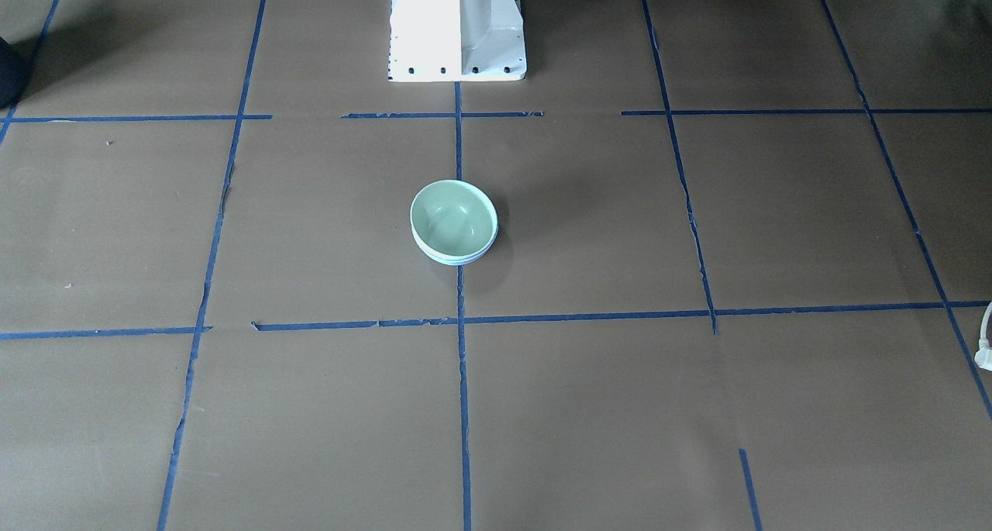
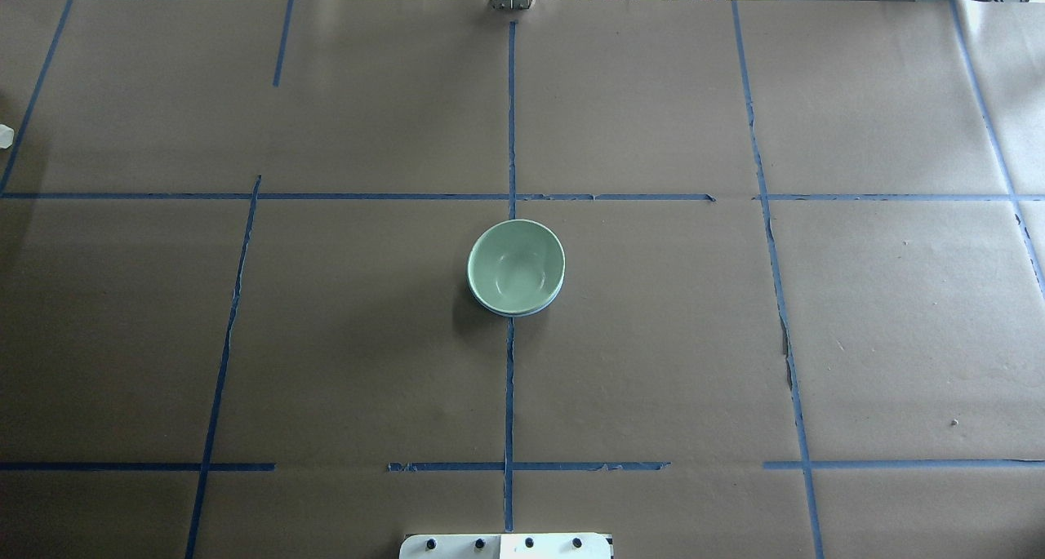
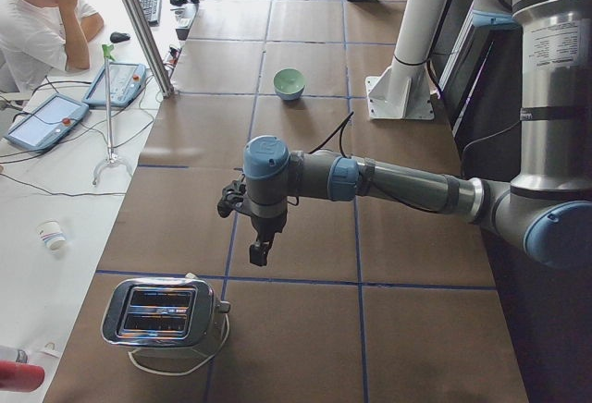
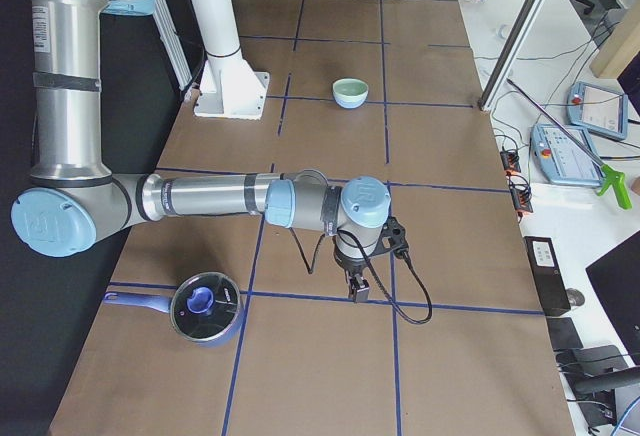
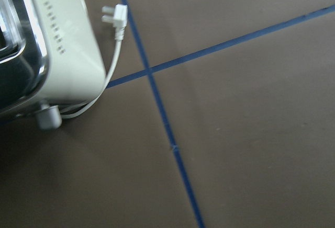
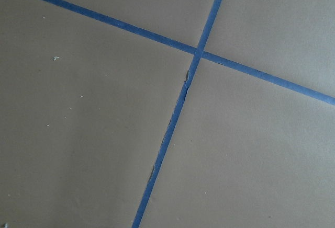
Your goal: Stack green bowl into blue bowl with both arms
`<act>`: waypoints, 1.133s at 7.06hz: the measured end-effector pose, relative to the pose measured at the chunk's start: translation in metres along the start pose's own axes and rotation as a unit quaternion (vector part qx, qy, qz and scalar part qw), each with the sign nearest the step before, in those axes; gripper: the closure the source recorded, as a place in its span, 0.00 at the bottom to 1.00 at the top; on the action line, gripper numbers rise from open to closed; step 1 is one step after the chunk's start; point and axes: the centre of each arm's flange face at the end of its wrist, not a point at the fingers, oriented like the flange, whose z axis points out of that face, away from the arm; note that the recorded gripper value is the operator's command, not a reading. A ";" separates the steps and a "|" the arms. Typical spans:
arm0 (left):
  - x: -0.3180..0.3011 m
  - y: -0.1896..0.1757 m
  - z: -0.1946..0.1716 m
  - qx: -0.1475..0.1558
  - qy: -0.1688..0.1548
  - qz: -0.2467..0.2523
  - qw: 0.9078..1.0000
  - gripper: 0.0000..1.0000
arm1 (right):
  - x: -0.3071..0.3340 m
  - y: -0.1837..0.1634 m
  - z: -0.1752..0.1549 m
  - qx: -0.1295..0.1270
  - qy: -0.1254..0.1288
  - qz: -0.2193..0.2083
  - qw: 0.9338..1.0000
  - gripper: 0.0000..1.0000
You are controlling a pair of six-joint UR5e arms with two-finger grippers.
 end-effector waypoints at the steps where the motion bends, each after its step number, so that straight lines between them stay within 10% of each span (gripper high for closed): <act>1: -0.007 0.006 0.004 0.002 0.022 -0.031 0.999 0.00 | -0.002 -0.001 0.002 0.000 -0.005 0.007 1.000 0.00; 8: 0.038 0.076 -0.003 -0.009 0.059 -0.128 0.990 0.00 | -0.005 0.004 0.019 -0.017 -0.013 0.034 0.999 0.00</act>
